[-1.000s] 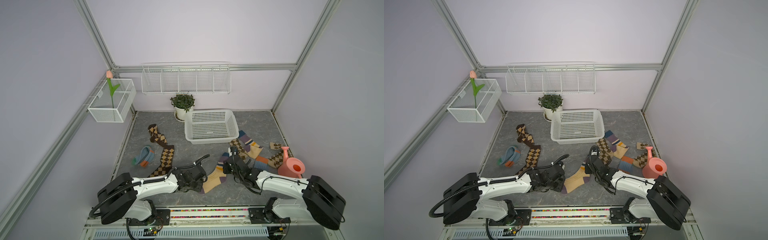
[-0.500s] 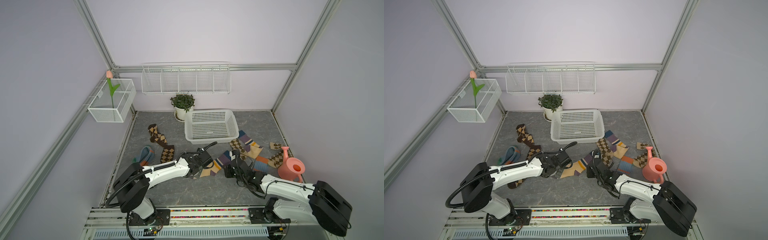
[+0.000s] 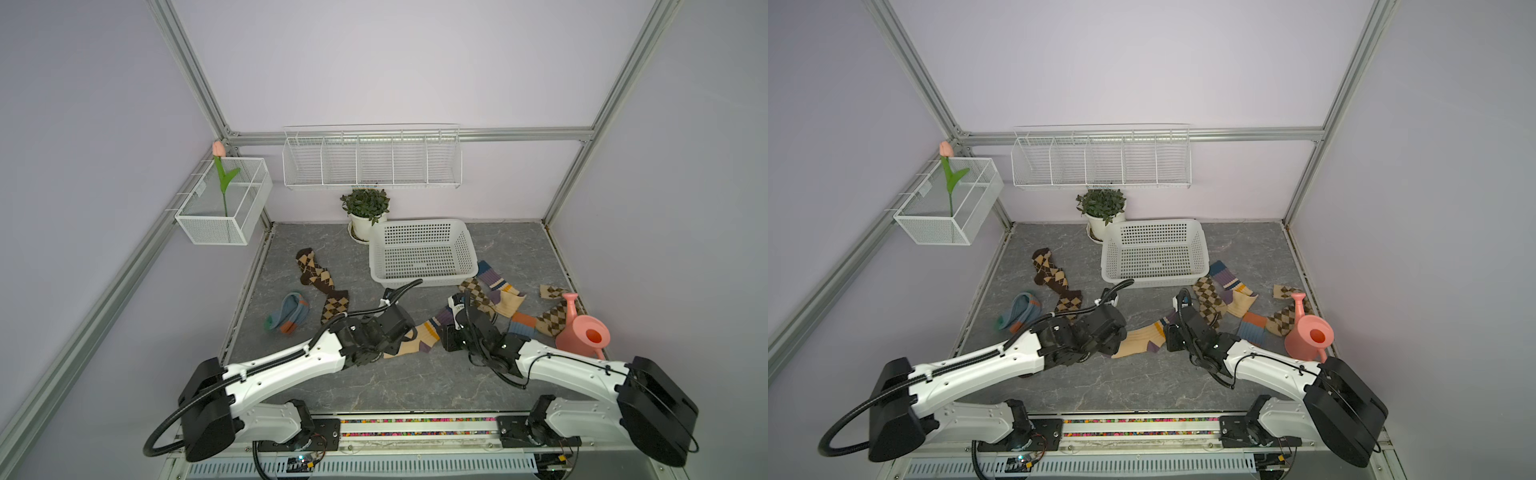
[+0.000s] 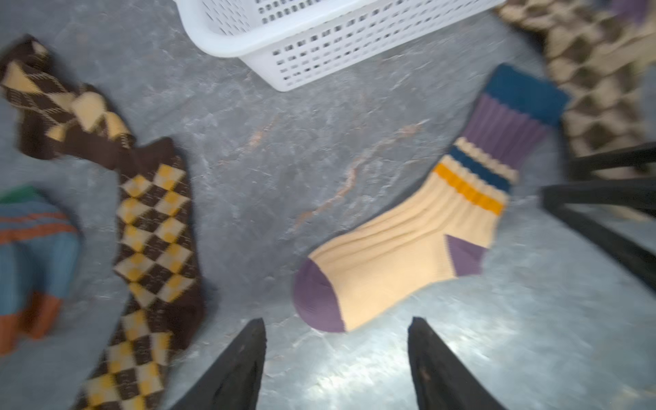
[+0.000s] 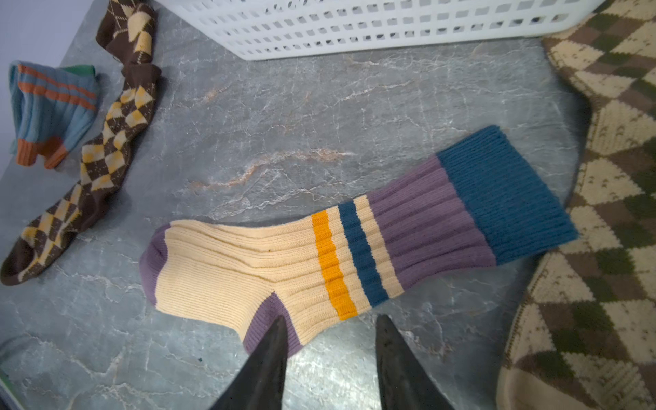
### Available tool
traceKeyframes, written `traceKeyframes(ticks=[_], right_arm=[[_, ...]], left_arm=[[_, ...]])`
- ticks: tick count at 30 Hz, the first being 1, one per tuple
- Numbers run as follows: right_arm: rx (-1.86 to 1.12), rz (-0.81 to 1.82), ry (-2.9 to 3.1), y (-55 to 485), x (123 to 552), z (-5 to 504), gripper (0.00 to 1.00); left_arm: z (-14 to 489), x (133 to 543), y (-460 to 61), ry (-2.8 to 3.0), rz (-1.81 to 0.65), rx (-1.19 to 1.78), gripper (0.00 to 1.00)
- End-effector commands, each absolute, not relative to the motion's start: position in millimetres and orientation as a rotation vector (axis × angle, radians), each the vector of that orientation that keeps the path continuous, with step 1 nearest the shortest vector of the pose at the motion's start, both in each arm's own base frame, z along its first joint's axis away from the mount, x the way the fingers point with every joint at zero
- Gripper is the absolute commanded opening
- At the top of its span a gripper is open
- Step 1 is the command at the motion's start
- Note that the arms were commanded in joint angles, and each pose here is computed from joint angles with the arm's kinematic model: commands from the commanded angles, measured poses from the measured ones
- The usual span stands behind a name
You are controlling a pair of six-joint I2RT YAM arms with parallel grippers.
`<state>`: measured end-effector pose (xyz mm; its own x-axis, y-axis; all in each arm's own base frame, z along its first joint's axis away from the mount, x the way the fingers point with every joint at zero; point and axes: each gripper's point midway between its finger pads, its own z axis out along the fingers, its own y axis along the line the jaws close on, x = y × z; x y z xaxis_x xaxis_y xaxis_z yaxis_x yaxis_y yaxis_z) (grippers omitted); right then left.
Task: Place the socks together as a pair
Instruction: Adjust the sock at the center of the board.
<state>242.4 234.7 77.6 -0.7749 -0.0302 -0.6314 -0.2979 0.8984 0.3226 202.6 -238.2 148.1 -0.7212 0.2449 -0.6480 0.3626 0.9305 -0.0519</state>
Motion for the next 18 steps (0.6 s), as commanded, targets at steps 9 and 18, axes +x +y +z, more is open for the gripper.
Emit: traceKeyframes(ticks=[9,18], right_arm=[[-0.515,0.524,2.549,280.0,228.9,59.5,0.45],[-0.609,0.494,2.602,301.4,211.0,41.1,0.44]], left_arm=[[96.1,184.2,-233.6,2.426,-0.575,0.135,0.65],[106.4,190.5,-251.9,2.384,-0.734,0.114,0.65]])
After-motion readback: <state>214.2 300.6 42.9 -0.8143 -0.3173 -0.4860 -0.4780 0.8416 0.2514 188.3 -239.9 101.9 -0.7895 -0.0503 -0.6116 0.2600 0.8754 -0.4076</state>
